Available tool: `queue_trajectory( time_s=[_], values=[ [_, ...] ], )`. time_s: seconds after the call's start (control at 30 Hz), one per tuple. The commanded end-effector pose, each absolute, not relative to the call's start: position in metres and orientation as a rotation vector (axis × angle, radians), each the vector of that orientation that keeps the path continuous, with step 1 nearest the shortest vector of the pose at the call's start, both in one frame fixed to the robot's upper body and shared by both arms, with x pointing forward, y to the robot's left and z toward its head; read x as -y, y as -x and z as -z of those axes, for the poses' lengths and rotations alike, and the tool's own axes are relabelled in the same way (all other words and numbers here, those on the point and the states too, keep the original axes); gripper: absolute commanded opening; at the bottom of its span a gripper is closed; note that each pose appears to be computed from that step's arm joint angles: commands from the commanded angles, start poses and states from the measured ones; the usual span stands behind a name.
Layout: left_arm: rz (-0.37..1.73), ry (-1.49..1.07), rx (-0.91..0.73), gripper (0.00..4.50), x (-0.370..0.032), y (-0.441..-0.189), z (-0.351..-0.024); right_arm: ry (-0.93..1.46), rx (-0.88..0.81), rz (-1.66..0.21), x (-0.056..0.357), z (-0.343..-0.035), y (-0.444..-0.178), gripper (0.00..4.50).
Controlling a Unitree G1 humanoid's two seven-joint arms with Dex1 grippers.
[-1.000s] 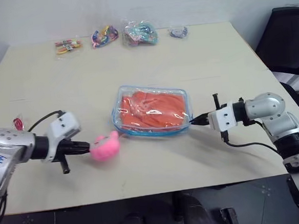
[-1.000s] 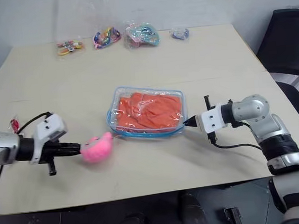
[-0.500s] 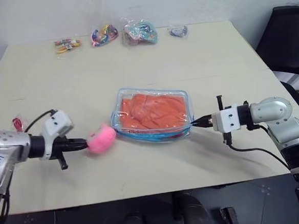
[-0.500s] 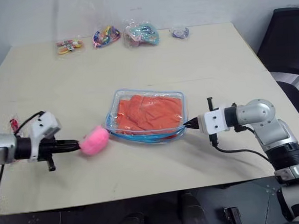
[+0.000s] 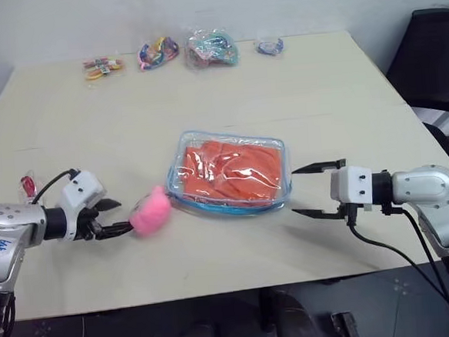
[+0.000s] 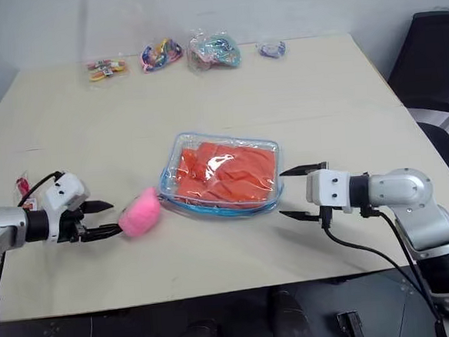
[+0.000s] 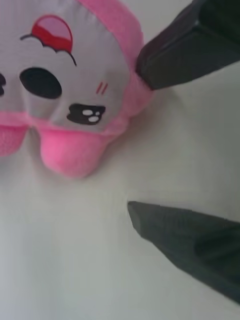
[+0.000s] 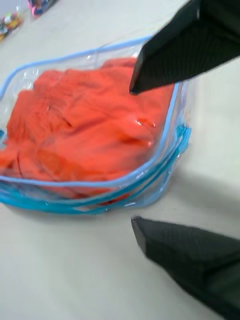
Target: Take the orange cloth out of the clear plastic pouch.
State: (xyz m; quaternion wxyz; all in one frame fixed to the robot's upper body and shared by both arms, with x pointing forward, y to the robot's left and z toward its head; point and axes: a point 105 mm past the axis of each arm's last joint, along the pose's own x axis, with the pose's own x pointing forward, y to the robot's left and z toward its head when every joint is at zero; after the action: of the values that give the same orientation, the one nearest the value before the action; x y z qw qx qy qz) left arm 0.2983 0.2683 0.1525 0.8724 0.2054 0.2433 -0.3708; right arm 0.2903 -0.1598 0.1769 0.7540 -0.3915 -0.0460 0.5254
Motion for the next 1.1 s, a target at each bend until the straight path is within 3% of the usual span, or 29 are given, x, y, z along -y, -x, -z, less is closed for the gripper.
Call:
queue_trajectory(
  time_s=[0.03, 0.1, 0.2, 0.33, 0.47, 0.63, 1.1],
  values=[
    [0.788, -0.442, -0.303, 4.49, -0.27, -0.309, -0.216, 0.773, 0.15, -1.081, 0.157, -0.204, -0.277, 4.5],
    [0.938, -0.467, -0.186, 4.49, -0.24, -0.305, -0.252, 0.668, 0.154, -1.067, 0.15, -0.21, -0.264, 4.5],
    [1.113, -0.571, -0.086, 4.49, -0.191, -0.299, -0.276, 0.547, 0.142, -1.043, 0.143, -0.215, -0.252, 4.5],
    [1.315, -0.794, -0.029, 4.49, -0.126, -0.29, -0.261, 0.426, 0.13, -1.011, 0.131, -0.217, -0.241, 4.5],
    [1.386, -1.013, -0.05, 4.49, -0.115, -0.287, -0.23, 0.433, 0.106, -0.999, 0.126, -0.213, -0.233, 4.5],
    [1.346, -1.314, -0.006, 4.49, -0.109, -0.309, -0.192, 0.43, 0.078, -0.928, 0.137, -0.211, -0.229, 4.5],
    [1.243, -1.298, 0.147, 4.49, -0.093, -0.33, -0.179, 0.425, 0.051, -0.888, 0.139, -0.202, -0.219, 4.5]
  ],
)
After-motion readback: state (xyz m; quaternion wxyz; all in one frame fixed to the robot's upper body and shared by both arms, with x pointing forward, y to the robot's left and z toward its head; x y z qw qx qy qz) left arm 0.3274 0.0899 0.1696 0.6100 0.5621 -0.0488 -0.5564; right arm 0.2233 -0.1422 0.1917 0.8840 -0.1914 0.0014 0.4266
